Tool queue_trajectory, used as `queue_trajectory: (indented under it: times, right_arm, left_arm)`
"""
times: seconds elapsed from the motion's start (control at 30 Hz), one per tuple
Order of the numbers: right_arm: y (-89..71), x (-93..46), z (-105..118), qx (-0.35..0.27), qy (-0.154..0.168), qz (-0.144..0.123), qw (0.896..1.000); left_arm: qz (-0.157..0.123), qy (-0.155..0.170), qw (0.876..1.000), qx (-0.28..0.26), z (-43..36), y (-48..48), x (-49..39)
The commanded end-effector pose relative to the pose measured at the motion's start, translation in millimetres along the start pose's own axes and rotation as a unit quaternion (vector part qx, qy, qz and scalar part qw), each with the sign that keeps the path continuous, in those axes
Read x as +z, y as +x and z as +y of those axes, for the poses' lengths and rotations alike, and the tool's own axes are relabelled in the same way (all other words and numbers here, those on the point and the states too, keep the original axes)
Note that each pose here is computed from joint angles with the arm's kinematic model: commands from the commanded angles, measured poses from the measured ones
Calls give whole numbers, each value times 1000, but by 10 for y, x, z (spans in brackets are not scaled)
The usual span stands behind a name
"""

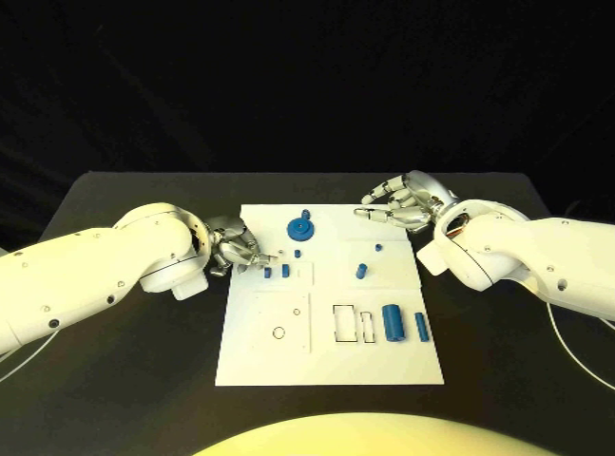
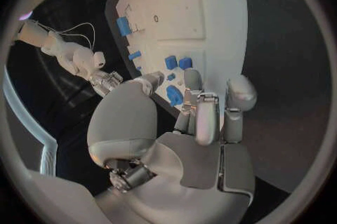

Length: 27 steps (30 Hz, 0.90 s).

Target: Assemble the parts on the task board

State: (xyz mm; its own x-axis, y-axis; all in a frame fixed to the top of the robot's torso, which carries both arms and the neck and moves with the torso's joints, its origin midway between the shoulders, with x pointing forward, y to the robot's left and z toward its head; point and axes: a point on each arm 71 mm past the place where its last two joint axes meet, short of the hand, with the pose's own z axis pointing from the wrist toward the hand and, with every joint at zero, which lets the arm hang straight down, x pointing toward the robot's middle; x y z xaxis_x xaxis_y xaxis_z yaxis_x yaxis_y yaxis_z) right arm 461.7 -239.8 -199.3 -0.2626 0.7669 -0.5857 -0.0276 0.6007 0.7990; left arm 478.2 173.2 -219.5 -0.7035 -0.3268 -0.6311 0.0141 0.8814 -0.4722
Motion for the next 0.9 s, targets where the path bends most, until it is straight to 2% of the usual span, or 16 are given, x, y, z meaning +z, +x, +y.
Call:
queue_trajectory:
  times: [0.03, 0.3, 0.6, 0.9]
  right_arm:
    - [15, -3, 0, -5, -4, 7, 1000]
    - [22, -6, -9, -5, -3, 8, 1000]
    - [25, -8, -12, -4, -2, 9, 1000]
    - [25, -12, -12, -4, -1, 9, 1000]
  left_arm:
    - [3, 7, 1000, -1, -17, 22, -14]
    - [14, -6, 1000, 20, 12, 54, -5]
    - [6, -15, 999, 34, 24, 43, 27]
    - [10, -19, 999, 39, 4, 61, 89]
